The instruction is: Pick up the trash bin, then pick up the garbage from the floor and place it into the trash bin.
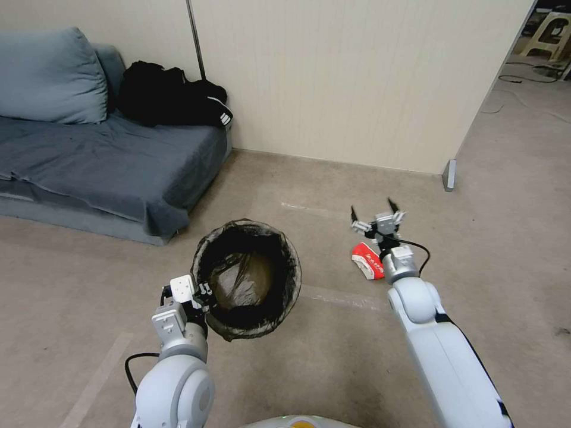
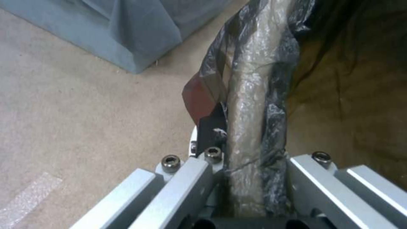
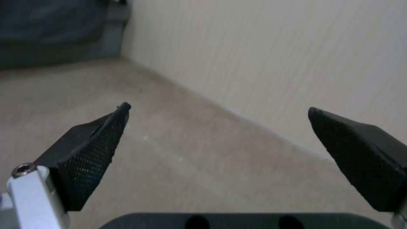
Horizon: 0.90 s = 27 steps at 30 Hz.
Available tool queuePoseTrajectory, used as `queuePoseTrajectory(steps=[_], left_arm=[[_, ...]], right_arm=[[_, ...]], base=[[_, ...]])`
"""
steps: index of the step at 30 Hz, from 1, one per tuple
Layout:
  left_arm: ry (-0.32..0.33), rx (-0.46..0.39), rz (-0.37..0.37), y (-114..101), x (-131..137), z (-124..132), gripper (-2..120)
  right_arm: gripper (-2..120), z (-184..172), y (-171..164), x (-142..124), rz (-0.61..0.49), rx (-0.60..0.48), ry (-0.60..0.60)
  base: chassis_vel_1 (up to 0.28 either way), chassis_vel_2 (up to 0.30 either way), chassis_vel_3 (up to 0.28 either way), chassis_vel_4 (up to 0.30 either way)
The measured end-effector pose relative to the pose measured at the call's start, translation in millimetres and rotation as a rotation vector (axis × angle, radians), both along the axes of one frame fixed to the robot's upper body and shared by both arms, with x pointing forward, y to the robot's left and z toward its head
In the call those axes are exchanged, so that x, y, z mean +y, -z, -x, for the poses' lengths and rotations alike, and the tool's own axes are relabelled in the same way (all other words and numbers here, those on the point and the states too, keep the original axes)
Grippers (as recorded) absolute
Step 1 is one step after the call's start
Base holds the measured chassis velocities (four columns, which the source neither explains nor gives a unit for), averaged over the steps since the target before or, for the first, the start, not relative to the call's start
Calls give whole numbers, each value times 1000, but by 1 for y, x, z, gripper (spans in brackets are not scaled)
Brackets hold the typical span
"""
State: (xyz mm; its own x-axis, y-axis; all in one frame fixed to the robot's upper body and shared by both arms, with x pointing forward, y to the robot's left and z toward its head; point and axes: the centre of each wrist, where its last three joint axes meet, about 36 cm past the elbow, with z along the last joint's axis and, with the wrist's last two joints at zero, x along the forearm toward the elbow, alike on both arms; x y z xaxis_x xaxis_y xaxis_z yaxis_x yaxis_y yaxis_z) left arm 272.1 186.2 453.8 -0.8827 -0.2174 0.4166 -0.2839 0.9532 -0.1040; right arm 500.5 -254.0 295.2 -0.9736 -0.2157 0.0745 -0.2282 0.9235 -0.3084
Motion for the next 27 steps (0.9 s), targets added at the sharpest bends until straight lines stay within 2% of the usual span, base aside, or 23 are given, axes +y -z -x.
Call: queuePoseTrajectory(steps=[1,3,4,6,10,15,19,27], left_arm=[[0,0,0,0,0,0,0],[-5,-3,-7,-2,2,2,0],[-5,-3,-7,-2,2,2,0],[-7,-1,-10,-3,3,4,0],[-8,0,-13,-2,3,6,0],[-5,3,-18,-2,3,7,0],[-1,5,-19,-2,2,8,0],[1,7,-24,-3,1,12,0]], right_arm=[[100,0,0,0,0,0,0],[100,-5,26,0,25,74,-55],[100,-5,26,0,25,74,-55],[100,-6,51,-4,79,128,-91],[100,-4,67,-7,115,175,-99],[100,1,83,-15,154,260,-74],[100,4,93,-27,176,323,-7],[100,1,103,-43,190,359,60]], base=[[0,0,0,0],[0,0,0,0],[0,0,0,0],[0,0,0,0],[0,0,0,0],[0,0,0,0],[0,0,0,0],[0,0,0,0]])
